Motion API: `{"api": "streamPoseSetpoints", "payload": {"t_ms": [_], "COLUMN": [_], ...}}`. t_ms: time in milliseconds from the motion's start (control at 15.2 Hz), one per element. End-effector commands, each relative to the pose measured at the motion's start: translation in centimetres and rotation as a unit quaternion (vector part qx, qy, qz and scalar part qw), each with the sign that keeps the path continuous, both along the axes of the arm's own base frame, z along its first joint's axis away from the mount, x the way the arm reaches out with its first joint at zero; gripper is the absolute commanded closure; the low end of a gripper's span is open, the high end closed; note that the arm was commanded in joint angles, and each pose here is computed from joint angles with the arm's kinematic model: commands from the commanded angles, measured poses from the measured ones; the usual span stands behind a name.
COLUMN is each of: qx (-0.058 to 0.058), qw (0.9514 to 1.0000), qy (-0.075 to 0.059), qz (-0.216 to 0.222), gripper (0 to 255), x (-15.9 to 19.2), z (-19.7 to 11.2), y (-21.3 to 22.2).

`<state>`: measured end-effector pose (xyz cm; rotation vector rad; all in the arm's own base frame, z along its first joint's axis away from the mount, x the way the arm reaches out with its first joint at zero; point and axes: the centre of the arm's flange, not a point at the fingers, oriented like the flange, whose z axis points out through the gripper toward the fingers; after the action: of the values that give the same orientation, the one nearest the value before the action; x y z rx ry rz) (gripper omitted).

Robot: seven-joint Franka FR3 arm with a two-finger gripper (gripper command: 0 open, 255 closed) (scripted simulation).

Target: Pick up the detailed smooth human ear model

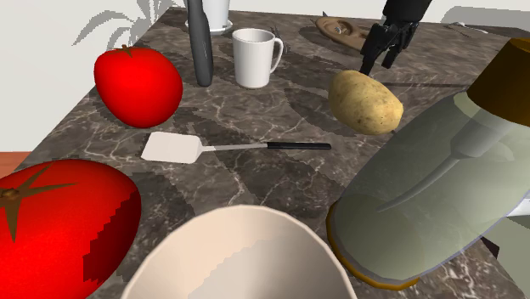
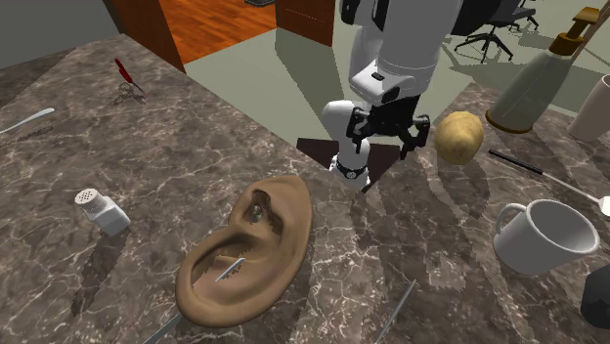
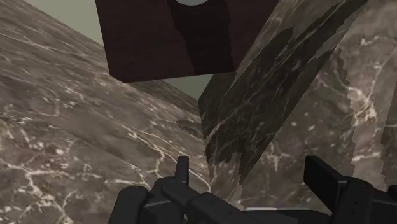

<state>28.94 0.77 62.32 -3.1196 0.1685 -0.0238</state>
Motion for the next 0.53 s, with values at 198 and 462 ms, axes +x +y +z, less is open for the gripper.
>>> {"api": "streamPoseSetpoints", "payload": {"t_ms": [198, 462], "qx": [-0.022, -0.051], "qw": [0.9996, 0.998], "qy": [-0.016, -0.037], "qz": [0.003, 0.006], "gripper": [0, 0], "x": [2.5, 6.0], "z": [0.0, 0.2], "y": [-1.9, -4.3]}}
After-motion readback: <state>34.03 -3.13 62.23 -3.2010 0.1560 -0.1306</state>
